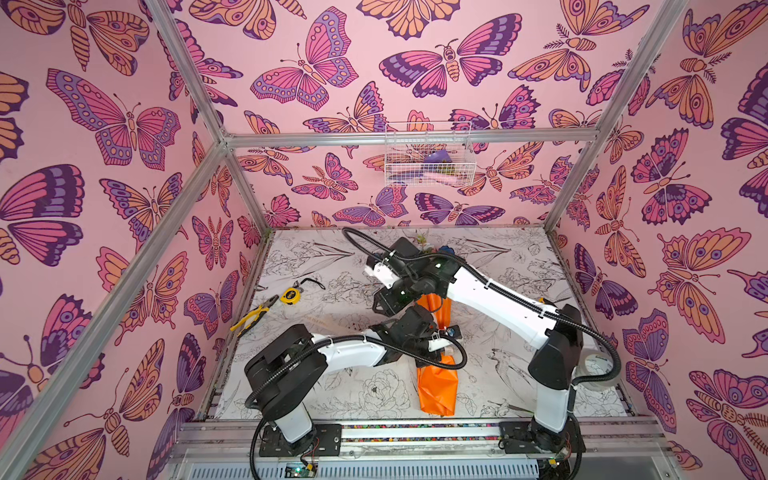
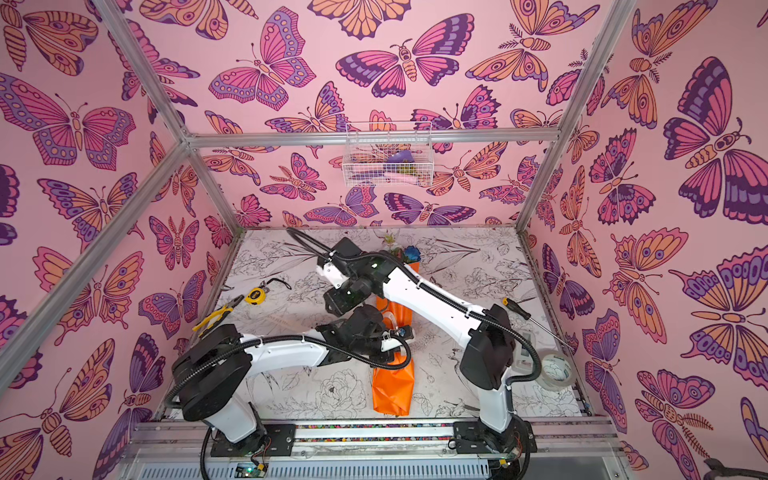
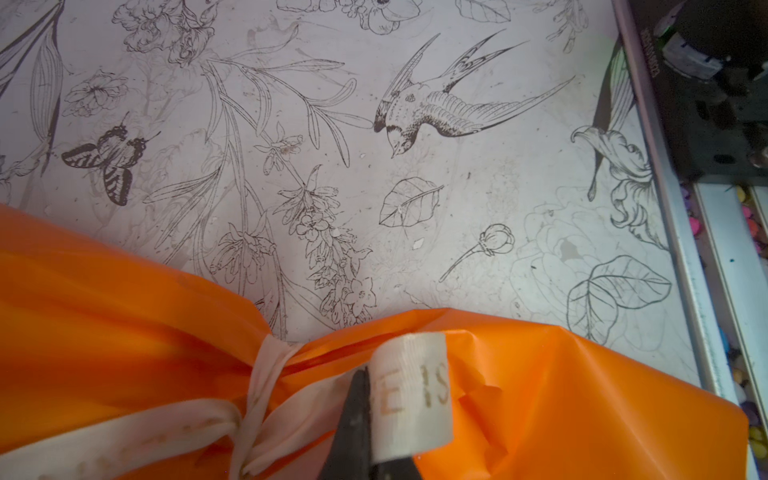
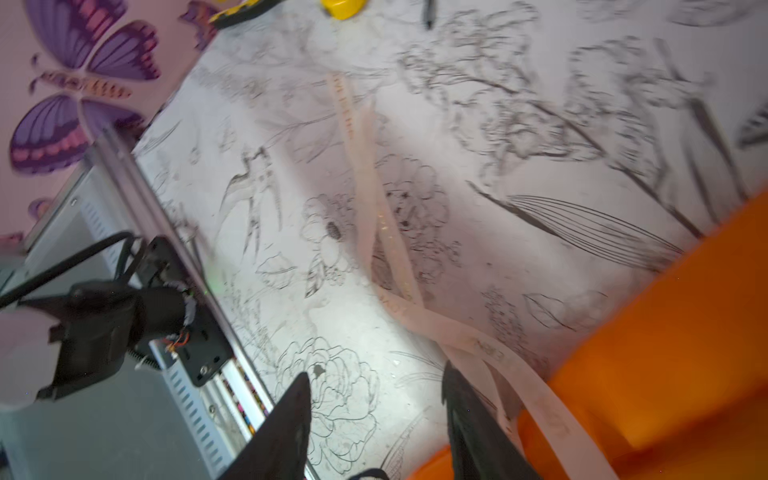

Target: Tie the bouquet of fake flowers

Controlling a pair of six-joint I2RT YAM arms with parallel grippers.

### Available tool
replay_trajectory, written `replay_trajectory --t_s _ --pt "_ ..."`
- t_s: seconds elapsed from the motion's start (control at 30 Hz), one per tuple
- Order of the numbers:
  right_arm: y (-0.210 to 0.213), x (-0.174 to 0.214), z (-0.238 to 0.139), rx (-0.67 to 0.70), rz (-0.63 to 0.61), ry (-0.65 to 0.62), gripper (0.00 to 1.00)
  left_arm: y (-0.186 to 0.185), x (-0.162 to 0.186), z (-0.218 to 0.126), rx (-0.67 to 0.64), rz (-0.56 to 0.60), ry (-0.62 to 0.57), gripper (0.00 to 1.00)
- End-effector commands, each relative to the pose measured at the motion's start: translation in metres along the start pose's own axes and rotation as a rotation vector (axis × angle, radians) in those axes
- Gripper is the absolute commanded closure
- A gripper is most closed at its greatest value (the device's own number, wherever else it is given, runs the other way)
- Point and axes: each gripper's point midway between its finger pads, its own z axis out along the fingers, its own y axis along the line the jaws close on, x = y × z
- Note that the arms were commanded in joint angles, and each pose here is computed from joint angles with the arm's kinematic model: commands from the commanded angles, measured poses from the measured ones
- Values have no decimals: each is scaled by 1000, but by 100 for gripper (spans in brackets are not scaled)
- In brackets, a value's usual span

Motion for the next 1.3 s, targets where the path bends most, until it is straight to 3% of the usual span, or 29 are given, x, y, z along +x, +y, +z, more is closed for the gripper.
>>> replay_trajectory --t_s 0.0,0.2,0.4,0.5,0.63,0.97,1.27 --pt "-71 -11 -62 206 197 -150 46 12 -5 -6 -46 -18 -24 100" --pt "-142 15 -128 361 422 -391 44 32 -10 -14 -67 -115 -77 100" --pt "-149 57 -154 414 380 -521 44 73 -7 -29 -98 -326 -120 100" --pt "-131 74 -147 355 285 -535 48 89 -3 -35 -90 -426 -139 100" --pt "-93 98 -128 385 48 -518 54 101 1 -39 -57 -521 -160 100" --pt "10 137 -45 296 -443 -365 52 108 5 -40 1 -593 -176 100" --pt "55 144 38 272 -671 -160 52 117 7 -40 60 -664 -177 100"
